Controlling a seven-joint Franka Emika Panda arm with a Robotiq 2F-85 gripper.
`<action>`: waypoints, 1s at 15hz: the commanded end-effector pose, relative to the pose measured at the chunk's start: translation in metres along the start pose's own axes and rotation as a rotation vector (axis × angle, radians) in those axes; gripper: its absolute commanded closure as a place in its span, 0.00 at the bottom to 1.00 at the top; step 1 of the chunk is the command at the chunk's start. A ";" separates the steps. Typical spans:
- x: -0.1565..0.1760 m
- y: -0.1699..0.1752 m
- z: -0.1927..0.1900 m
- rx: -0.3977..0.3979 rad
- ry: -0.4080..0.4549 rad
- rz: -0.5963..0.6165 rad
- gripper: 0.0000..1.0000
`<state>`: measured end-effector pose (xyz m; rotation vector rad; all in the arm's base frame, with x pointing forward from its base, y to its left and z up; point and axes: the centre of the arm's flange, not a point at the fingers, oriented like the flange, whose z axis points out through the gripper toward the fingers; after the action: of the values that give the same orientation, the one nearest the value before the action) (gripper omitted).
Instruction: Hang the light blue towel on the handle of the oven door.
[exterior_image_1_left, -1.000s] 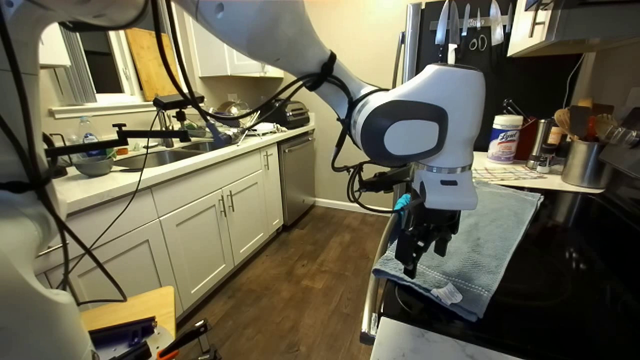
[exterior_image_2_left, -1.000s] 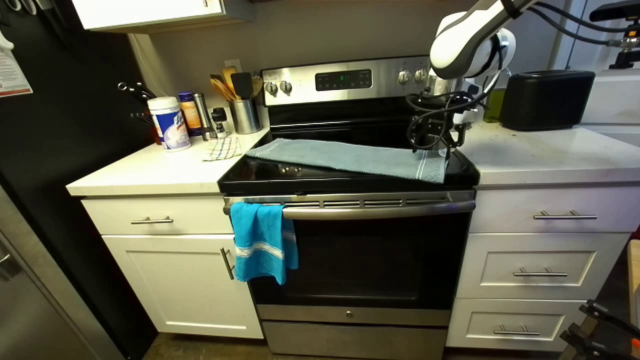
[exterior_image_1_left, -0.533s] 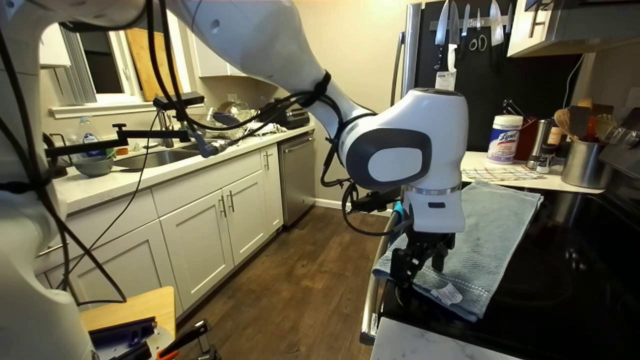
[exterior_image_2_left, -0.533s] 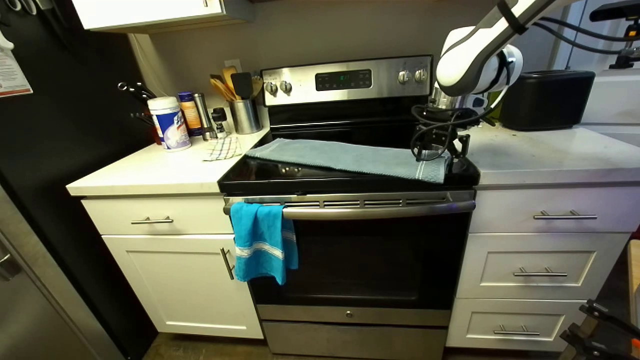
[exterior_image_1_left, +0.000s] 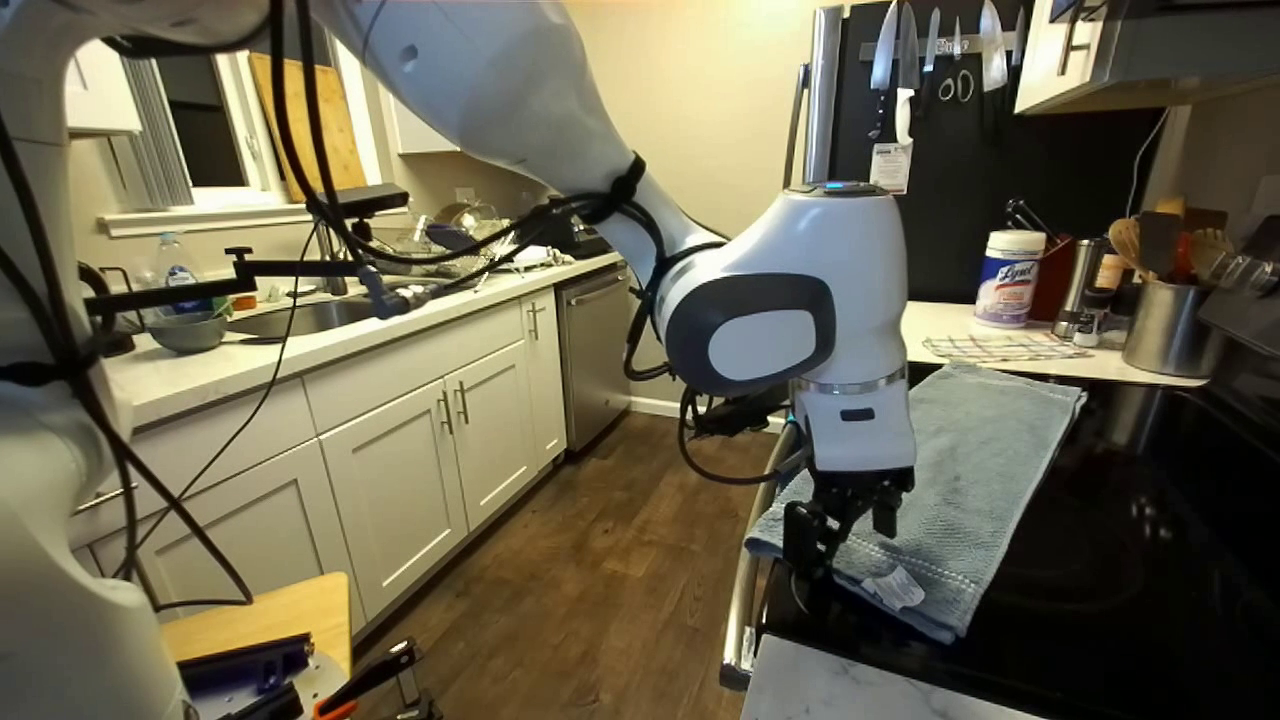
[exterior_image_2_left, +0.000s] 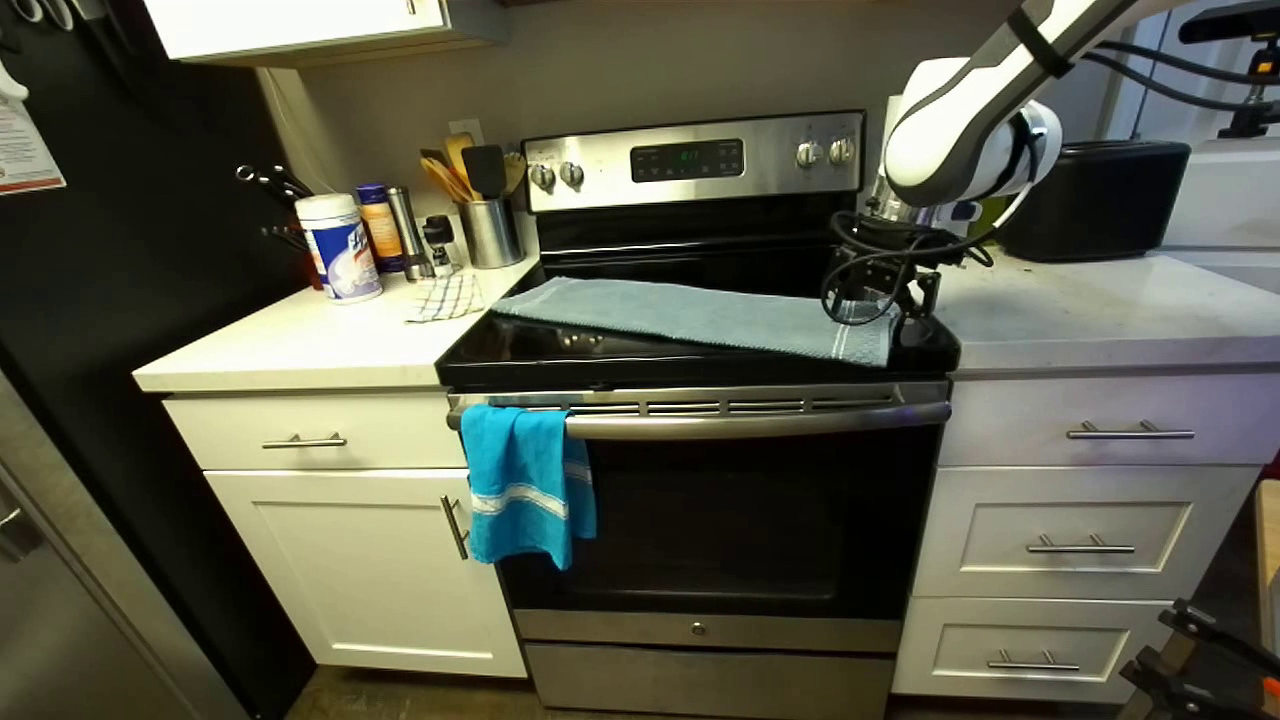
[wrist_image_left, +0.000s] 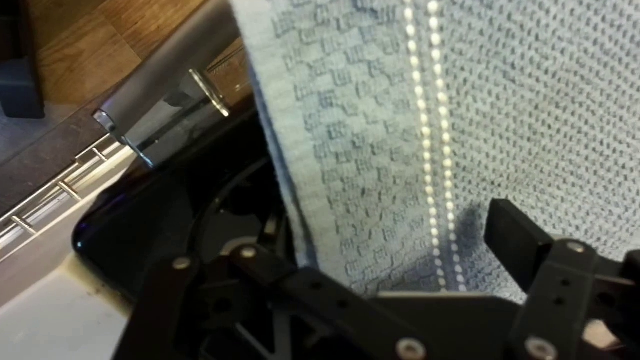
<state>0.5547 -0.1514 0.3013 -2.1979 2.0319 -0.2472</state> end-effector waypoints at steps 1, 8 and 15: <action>-0.007 0.006 -0.007 0.043 0.021 -0.012 0.00; -0.013 -0.003 -0.004 0.043 -0.017 -0.019 0.25; -0.016 -0.008 -0.004 0.048 -0.024 -0.017 0.66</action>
<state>0.5618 -0.1362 0.3058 -2.1979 1.9916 -0.2752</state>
